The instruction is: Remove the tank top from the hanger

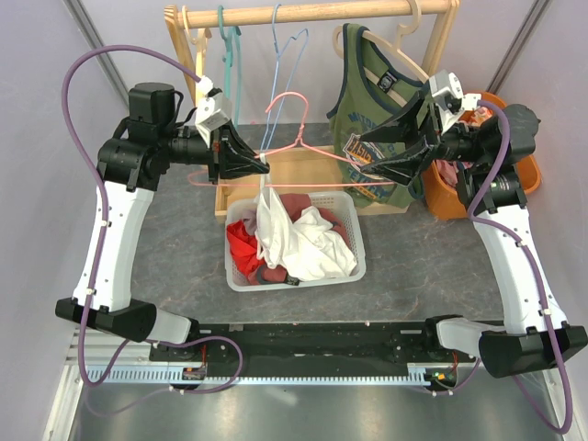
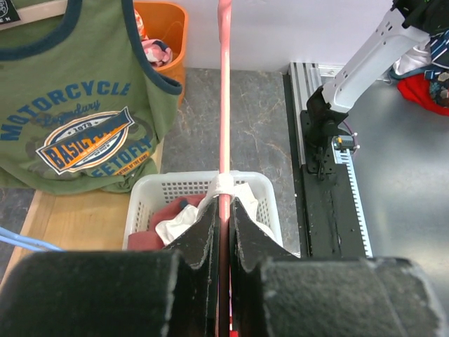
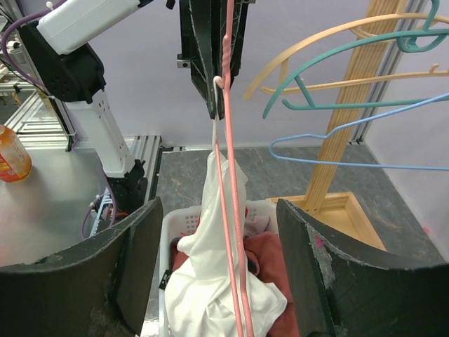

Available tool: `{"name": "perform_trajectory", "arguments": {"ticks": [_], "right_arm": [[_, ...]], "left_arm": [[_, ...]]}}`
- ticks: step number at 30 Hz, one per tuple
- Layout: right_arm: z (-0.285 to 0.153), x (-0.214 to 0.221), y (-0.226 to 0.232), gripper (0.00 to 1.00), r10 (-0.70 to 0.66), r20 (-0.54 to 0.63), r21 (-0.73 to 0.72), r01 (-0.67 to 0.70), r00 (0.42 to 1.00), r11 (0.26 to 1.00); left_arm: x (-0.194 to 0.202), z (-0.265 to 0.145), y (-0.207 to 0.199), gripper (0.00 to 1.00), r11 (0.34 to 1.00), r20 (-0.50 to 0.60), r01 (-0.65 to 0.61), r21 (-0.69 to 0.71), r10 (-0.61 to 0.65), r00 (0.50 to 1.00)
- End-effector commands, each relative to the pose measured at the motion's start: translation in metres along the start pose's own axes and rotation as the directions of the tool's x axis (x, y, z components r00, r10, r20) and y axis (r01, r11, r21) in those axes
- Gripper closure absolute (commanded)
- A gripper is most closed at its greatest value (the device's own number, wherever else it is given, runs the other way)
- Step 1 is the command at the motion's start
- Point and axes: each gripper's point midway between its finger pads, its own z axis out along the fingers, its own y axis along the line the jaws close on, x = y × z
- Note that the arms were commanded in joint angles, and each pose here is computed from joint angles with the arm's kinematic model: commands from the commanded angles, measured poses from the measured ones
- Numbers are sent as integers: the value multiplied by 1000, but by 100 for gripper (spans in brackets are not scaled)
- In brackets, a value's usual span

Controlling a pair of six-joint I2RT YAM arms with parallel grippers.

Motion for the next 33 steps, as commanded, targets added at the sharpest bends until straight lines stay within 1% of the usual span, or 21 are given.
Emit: {"name": "perform_trajectory", "arguments": {"ticks": [1, 6, 13, 17, 21, 27, 29, 30, 32, 33], "right_arm": [[2, 1, 7, 28, -43, -1, -34, 43, 999, 998], [3, 6, 0, 29, -26, -3, -24, 25, 1000, 999], [4, 8, 1, 33, -22, -5, -34, 22, 1000, 999], [5, 11, 1, 39, -25, -5, -35, 25, 1000, 999], [6, 12, 1, 39, -20, -5, -36, 20, 1000, 999], [7, 12, 0, 48, -18, -5, -38, 18, 1000, 999], [6, 11, 0, 58, -23, -4, -36, 23, 1000, 999], [6, 11, 0, 69, -26, -3, -37, 26, 1000, 999], [7, 10, 0, 82, -27, -1, -34, 27, 1000, 999], [6, 8, 0, 97, -32, 1, -30, 32, 999, 999]], "left_arm": [[-25, -6, -6, 98, 992, 21, -123, -15, 124, 992], [-36, -8, -6, 98, 990, 35, -143, -16, 143, 989], [-33, -7, -8, 98, 991, 32, -131, -14, 131, 991], [-41, -8, -7, 98, 990, 45, -142, -11, 142, 989], [-49, -8, -7, 98, 988, 59, -152, -9, 152, 987], [-49, -9, -10, 98, 990, 61, -143, -9, 143, 988], [-47, -8, -10, 98, 991, 62, -133, 0, 133, 989], [-47, -8, -12, 98, 991, 63, -134, 1, 134, 989], [-45, -8, -11, 98, 992, 62, -129, 2, 128, 990], [-46, -8, -12, 98, 992, 62, -130, 2, 130, 990]]}}
